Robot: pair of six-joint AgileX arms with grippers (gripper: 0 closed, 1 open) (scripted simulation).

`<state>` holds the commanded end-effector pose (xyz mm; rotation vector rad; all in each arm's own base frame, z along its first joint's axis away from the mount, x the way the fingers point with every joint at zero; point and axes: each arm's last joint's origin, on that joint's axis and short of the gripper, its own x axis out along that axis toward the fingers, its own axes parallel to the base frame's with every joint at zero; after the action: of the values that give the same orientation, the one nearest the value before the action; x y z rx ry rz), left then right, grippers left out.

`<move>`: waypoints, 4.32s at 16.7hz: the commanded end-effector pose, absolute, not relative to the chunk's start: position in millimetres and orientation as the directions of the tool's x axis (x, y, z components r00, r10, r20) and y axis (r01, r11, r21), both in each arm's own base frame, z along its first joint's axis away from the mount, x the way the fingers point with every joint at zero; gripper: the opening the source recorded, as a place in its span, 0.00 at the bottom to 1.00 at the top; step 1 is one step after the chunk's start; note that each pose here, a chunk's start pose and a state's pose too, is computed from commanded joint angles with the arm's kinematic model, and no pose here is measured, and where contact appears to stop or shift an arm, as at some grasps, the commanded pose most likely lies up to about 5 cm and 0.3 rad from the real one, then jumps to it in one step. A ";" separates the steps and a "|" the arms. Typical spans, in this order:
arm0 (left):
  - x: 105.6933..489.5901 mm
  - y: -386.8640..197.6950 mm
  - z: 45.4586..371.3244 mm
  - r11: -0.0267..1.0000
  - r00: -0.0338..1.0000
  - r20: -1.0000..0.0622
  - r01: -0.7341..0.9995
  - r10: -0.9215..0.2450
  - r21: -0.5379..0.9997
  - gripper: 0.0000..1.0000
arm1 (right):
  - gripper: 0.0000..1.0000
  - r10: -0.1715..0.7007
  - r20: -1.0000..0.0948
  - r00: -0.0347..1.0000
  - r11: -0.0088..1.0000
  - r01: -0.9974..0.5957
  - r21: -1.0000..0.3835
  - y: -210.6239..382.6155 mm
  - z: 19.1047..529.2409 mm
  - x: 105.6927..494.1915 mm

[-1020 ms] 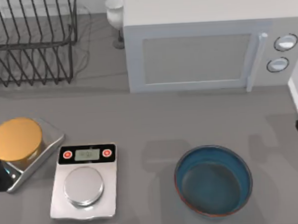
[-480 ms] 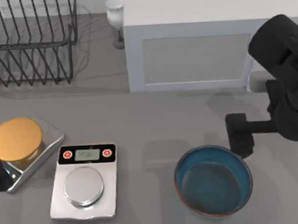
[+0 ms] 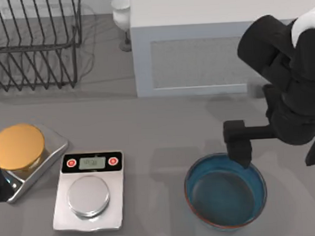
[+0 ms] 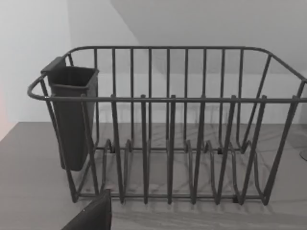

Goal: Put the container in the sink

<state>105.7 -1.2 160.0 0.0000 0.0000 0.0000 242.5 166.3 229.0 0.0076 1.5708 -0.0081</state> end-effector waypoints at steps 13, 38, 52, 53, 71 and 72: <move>105.7 -1.2 160.0 1.000 1.000 0.000 0.000 0.000 0.000 1.00 | 1.00 0.000 -1.000 0.001 1.000 0.010 0.000 166.4 130.3 242.8; 105.7 -1.2 160.0 1.000 1.000 0.000 0.000 0.000 0.000 1.00 | 0.00 0.000 -1.000 0.000 1.000 0.010 0.000 166.3 129.0 242.5; 105.7 -1.2 160.0 1.000 1.000 0.000 0.000 0.000 0.000 1.00 | 0.00 -0.008 -1.000 -0.011 1.000 0.011 -0.008 168.3 268.0 245.0; 105.7 -1.2 160.0 1.000 1.000 0.000 0.000 0.000 0.000 1.00 | 0.00 -0.003 -1.000 -0.003 1.000 0.011 -0.003 167.0 275.6 243.5; 105.7 -1.2 160.0 1.000 1.000 0.000 0.000 0.000 0.000 1.00 | 0.00 0.079 -0.958 0.274 0.903 0.387 0.185 -16.3 164.2 296.4; 105.7 -1.2 160.0 1.000 1.000 0.000 0.000 0.000 0.000 1.00 | 0.00 0.067 -0.934 0.351 0.888 0.406 0.216 -37.7 157.2 296.3</move>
<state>105.7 -1.2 160.0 0.0000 0.0000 0.0000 296.3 -37.7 157.2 0.4540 1.2027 -0.2295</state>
